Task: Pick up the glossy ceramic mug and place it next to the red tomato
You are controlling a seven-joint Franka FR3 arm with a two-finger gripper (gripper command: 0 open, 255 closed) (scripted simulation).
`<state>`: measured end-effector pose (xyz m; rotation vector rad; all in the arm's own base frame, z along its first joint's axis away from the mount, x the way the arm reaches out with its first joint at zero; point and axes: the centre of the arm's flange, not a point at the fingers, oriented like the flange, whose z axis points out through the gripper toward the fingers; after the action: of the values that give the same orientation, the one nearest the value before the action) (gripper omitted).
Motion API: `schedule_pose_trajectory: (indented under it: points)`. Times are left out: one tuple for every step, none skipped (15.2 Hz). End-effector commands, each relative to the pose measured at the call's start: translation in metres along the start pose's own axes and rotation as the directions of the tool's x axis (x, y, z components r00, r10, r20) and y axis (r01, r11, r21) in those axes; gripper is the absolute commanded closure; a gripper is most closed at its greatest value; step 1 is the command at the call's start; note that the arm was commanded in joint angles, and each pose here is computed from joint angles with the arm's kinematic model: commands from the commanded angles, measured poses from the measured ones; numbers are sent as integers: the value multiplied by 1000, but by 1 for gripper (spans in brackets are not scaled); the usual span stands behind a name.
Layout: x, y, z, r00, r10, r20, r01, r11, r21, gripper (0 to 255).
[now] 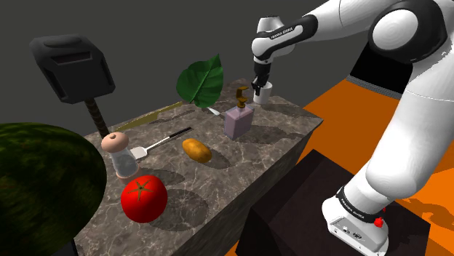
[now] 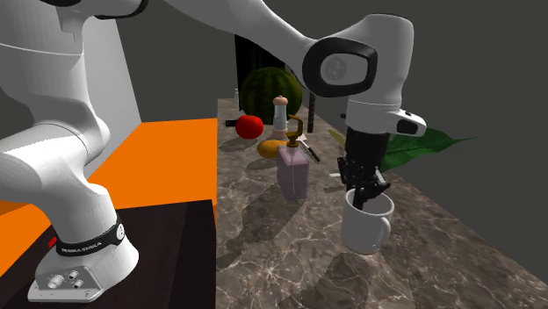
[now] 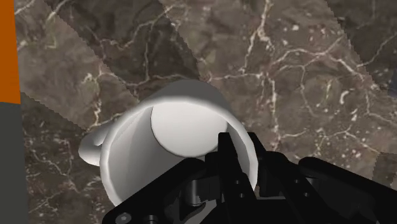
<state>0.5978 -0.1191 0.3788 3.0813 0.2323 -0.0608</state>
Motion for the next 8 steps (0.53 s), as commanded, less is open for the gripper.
schedule_pose_trajectory:
  points:
    - [0, -1, -11, 1000, 0, 0, 0, 1000, 0, 255]
    - [0, 0, -16, 1000, 0, 0, 0, 1000, 0, 255]
    - [-1, 0, -22, 1000, 0, 0, 0, 1000, 0, 255]
    - [-1, 0, -27, 1000, 0, 0, 0, 1000, 0, 255]
    - [-1, 0, -32, 1000, 0, 0, 0, 1000, 0, 255]
    - [-1, 1, -37, 1000, 0, 0, 0, 1000, 0, 255]
    - [-2, 1, -43, 1000, 0, 0, 0, 1000, 0, 255]
    - [-2, 1, -48, 1000, 0, 0, 0, 1000, 0, 255]
